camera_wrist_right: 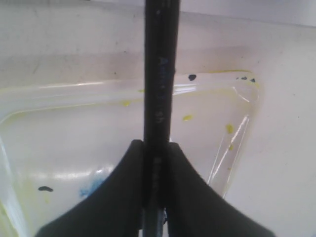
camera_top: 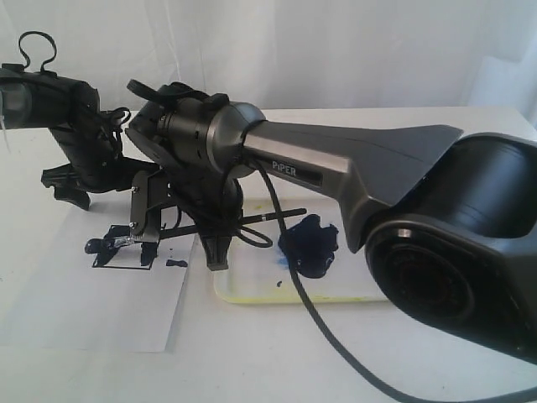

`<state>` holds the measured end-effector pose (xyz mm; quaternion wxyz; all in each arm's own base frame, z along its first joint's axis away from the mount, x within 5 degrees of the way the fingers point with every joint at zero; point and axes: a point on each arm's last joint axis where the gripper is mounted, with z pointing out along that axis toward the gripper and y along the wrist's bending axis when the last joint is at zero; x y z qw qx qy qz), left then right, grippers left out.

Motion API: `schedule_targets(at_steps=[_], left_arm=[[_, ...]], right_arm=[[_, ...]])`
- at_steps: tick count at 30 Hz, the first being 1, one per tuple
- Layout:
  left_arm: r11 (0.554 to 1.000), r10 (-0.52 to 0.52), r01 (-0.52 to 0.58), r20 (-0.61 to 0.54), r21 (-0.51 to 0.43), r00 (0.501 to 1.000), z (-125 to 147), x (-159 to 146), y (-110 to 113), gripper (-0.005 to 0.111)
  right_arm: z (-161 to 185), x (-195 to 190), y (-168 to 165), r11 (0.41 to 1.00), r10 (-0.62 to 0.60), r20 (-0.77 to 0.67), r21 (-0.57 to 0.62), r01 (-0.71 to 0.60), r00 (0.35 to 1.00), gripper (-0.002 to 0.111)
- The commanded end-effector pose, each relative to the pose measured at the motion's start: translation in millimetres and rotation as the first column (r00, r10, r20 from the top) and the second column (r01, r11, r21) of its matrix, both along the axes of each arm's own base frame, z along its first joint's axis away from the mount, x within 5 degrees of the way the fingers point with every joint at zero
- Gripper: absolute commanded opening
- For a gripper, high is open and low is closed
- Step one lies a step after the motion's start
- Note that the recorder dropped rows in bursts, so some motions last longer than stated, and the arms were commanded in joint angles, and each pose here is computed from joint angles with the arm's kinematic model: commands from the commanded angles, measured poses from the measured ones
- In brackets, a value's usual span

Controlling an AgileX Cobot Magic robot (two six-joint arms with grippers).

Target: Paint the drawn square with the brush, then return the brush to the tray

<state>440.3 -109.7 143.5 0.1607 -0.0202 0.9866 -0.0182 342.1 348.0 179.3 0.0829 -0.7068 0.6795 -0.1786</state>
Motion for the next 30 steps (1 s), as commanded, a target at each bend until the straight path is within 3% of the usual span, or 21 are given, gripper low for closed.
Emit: schedule_targets(at_steps=[1, 30], left_arm=[[0.999, 0.024, -0.015, -0.194, 0.050, 0.981, -30.5, -15.7, 6.1, 0.105], [0.999, 0.024, -0.015, -0.195, 0.050, 0.981, -30.5, -15.7, 6.1, 0.105]], right_arm=[[2.4, -8.5, -5.4, 1.000, -0.009, -0.020, -0.011, 0.009, 1.000, 0.000], [-3.8, -10.5, -11.5, 0.998, -0.051, -0.031, -0.025, 0.050, 0.998, 0.000]])
